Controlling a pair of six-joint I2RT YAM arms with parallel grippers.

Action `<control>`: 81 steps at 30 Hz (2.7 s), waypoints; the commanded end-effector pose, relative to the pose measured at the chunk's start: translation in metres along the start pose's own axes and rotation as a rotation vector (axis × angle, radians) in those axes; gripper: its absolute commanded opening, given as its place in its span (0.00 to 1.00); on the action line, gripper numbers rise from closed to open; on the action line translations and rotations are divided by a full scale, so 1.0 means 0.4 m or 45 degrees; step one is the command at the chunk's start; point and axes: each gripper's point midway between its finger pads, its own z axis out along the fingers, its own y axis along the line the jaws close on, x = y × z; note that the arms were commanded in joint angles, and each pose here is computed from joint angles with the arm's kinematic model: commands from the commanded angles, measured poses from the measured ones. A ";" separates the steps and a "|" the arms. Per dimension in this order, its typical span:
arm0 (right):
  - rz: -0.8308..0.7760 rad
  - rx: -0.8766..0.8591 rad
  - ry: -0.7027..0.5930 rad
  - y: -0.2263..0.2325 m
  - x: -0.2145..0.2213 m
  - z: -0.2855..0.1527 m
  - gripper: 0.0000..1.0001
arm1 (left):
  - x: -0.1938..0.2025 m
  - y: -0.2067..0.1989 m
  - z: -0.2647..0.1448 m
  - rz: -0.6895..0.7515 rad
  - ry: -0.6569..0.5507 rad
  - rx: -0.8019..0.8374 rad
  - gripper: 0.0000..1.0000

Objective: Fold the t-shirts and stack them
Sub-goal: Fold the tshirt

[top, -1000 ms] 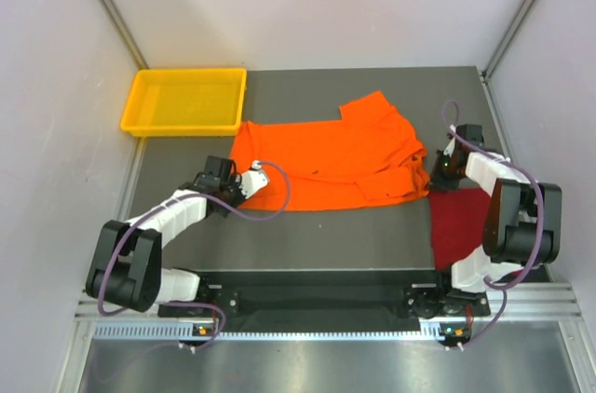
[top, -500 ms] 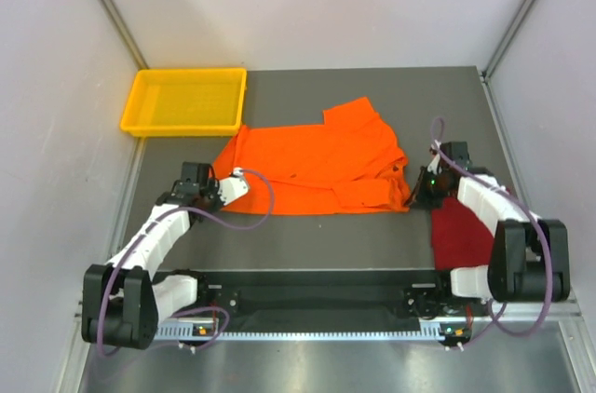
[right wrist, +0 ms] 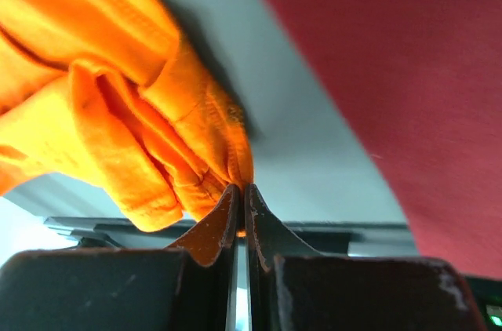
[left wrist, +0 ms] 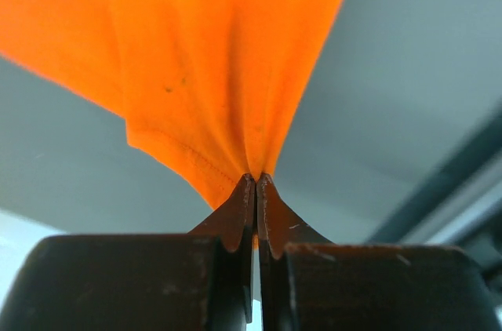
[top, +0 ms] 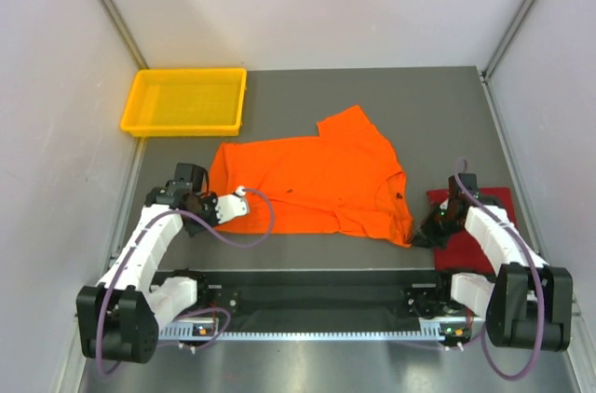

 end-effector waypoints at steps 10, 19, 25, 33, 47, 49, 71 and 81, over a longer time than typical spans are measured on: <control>-0.026 0.202 0.003 -0.045 -0.027 -0.059 0.24 | -0.001 -0.082 -0.042 0.168 -0.019 0.246 0.00; -0.488 0.135 -0.323 0.110 -0.209 -0.164 0.41 | -0.048 0.049 -0.094 -0.074 -0.067 0.028 0.77; -0.574 0.032 -0.224 0.125 -0.103 -0.054 0.33 | -0.094 0.168 -0.056 -0.500 -0.162 -0.134 0.71; -0.621 -0.051 -0.184 0.154 -0.073 0.018 0.34 | -0.044 0.146 0.066 -0.607 -0.059 -0.113 0.70; -0.649 -0.096 -0.116 0.175 -0.061 0.049 0.03 | -0.014 0.077 0.120 -0.592 -0.016 -0.030 0.09; -0.651 -0.090 -0.140 0.179 -0.069 0.040 0.00 | -0.017 0.076 0.112 -0.585 -0.035 -0.048 0.00; -0.714 -0.029 -0.341 0.232 -0.177 0.016 0.00 | -0.044 0.188 0.083 -0.701 -0.114 -0.234 0.00; -0.721 -0.084 -0.333 0.222 -0.159 0.046 0.00 | -0.047 0.053 0.119 -0.497 -0.094 0.137 0.48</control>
